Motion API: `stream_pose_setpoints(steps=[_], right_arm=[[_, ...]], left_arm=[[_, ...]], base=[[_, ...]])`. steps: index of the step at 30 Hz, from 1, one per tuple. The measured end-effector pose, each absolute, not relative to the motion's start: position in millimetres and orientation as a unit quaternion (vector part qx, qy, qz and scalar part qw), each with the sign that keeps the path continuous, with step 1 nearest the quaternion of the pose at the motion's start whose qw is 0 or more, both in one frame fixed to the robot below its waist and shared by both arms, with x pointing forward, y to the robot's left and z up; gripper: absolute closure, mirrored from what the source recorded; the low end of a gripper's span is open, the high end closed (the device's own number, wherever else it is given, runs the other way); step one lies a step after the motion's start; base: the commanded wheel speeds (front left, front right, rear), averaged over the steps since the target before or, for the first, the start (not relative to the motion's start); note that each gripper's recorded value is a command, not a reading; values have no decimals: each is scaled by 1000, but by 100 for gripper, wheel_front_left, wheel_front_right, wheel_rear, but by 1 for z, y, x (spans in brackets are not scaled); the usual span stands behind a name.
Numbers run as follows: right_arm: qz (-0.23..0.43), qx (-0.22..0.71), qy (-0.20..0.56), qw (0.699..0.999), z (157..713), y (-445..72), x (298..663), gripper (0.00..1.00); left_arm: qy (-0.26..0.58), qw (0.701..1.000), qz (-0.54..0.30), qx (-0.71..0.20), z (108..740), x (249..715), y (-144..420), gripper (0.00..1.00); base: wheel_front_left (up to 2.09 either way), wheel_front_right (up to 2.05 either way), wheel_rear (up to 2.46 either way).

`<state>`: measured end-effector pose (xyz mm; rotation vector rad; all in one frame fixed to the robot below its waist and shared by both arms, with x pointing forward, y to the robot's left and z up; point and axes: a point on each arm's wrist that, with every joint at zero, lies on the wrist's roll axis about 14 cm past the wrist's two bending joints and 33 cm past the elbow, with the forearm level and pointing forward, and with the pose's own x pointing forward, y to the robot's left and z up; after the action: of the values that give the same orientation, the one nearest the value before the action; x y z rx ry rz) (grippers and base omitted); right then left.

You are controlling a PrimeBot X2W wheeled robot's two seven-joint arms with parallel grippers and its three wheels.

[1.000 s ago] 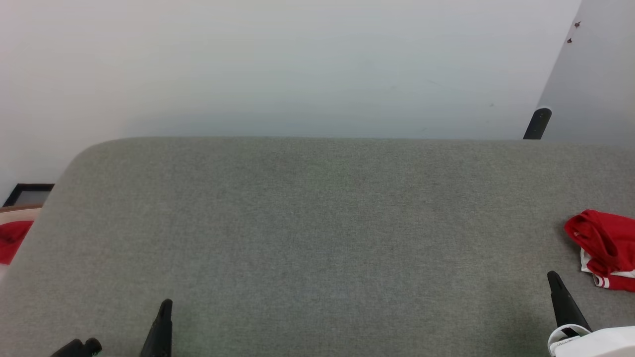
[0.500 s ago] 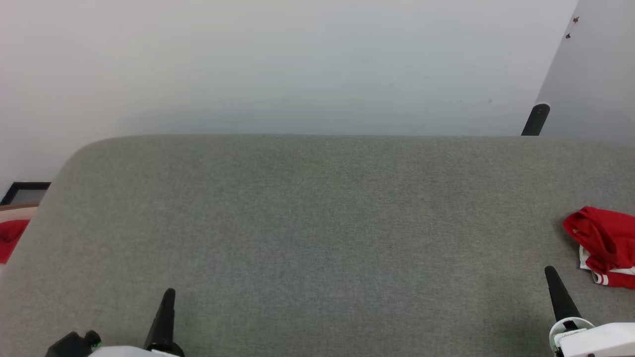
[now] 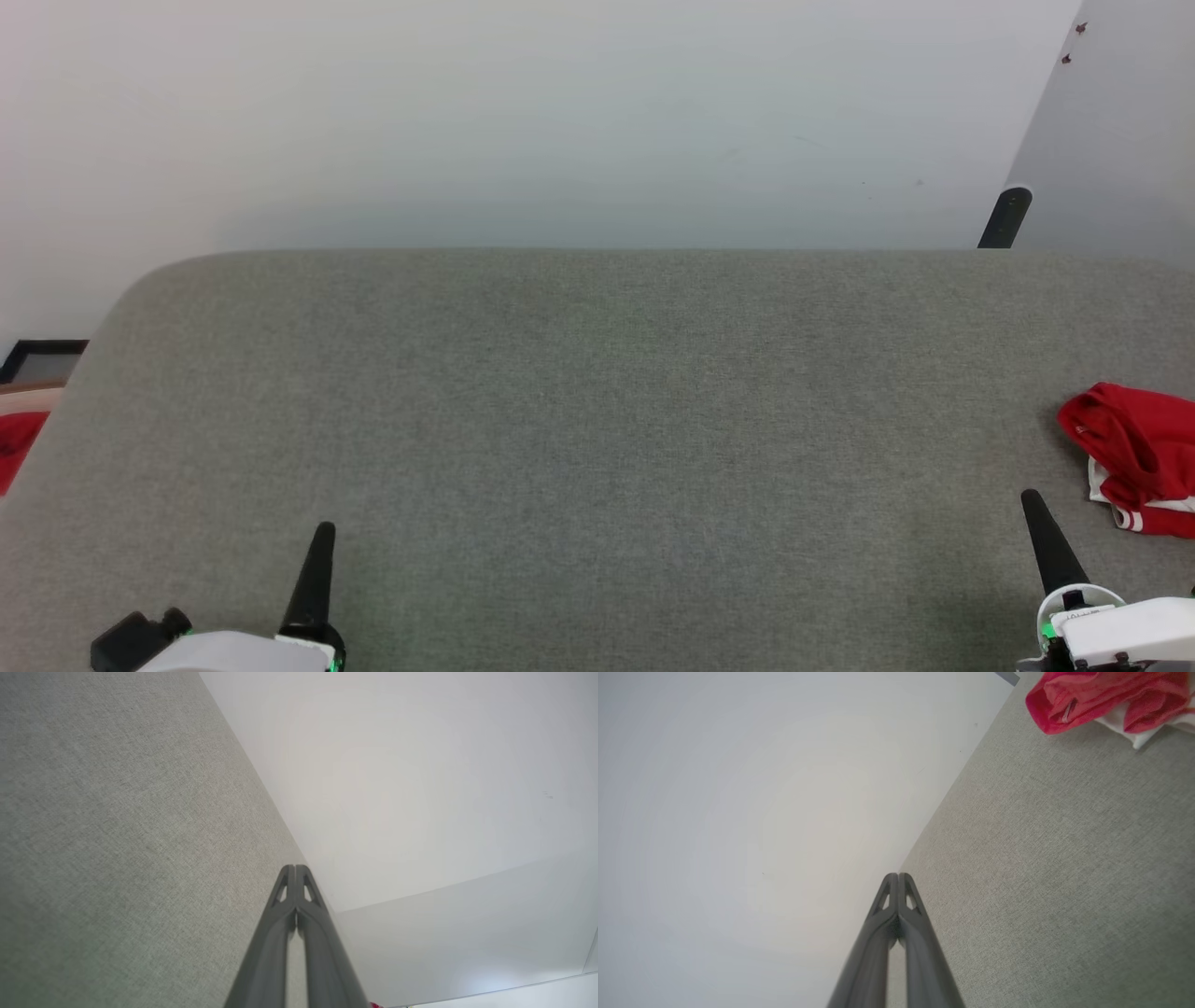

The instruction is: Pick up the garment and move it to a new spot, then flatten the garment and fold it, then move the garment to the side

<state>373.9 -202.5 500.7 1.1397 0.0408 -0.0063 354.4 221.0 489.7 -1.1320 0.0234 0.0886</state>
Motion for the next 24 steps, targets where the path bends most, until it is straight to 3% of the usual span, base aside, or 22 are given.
stream_pose_setpoints(steps=[24], right_arm=[[-2,623,12,782,504,-200,381,100]], left_arm=[[10,783,28,-622,495,369,212,100]], base=[[0,0,0]])
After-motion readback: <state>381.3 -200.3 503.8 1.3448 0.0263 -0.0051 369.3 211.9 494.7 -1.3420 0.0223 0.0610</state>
